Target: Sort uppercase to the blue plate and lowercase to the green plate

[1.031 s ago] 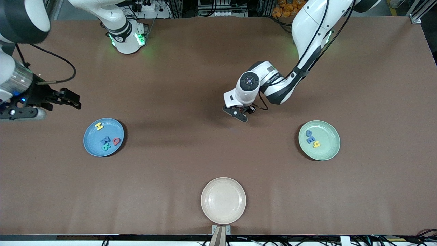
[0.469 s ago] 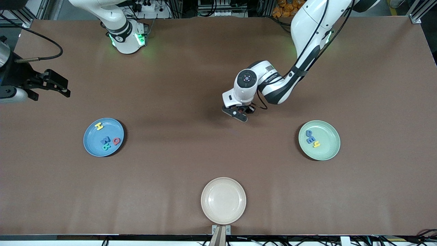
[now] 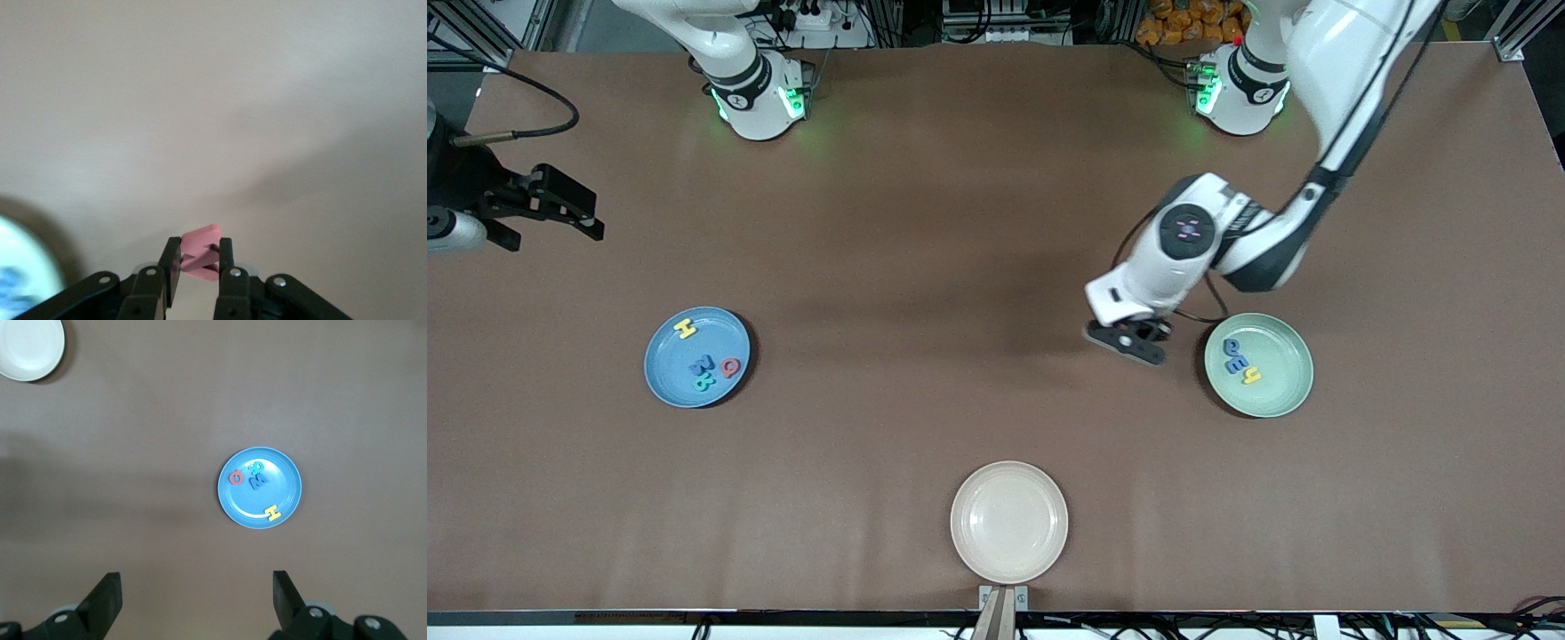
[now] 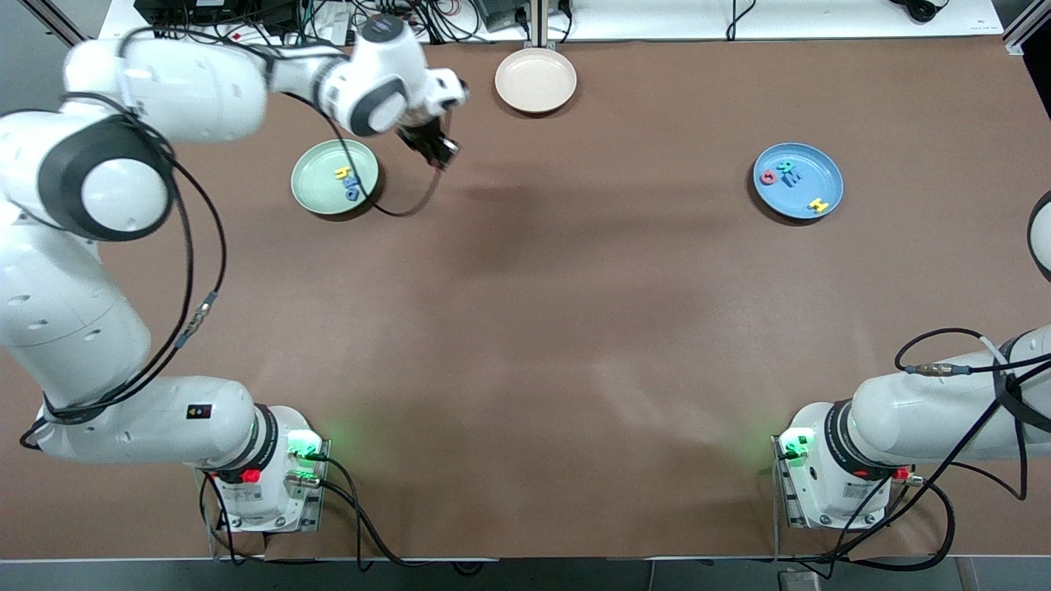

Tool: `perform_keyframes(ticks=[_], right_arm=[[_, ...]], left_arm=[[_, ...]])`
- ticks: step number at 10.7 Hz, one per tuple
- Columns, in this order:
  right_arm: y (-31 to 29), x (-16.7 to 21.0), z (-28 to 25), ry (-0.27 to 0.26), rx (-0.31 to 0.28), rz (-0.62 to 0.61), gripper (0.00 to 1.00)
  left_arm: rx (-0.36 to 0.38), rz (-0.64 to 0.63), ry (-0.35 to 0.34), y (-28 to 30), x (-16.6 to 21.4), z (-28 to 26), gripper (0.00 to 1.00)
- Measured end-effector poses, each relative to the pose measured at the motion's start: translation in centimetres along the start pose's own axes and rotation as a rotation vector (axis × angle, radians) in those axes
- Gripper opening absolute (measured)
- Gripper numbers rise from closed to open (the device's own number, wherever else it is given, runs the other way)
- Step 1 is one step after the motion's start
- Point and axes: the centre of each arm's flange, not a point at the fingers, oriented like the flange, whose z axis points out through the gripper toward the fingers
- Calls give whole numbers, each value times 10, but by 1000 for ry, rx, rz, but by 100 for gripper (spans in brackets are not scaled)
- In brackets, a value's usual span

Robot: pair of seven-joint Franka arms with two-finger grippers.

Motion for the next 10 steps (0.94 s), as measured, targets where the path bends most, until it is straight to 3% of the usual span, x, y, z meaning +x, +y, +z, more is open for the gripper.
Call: perform_keyframes(ticks=[4, 6, 7, 10], right_arm=[[12, 3, 15, -13, -25, -1, 100], [13, 7, 30, -18, -26, -4, 100], [14, 7, 31, -18, -26, -8, 100], [24, 7, 30, -11, -28, 3, 100]], left_arm=[[53, 9, -50, -149, -24, 6, 26], [64, -8, -73, -195, -41, 14, 27], [69, -20, -82, -207, -46, 17, 37], [53, -81, -100, -213, -47, 7, 80]])
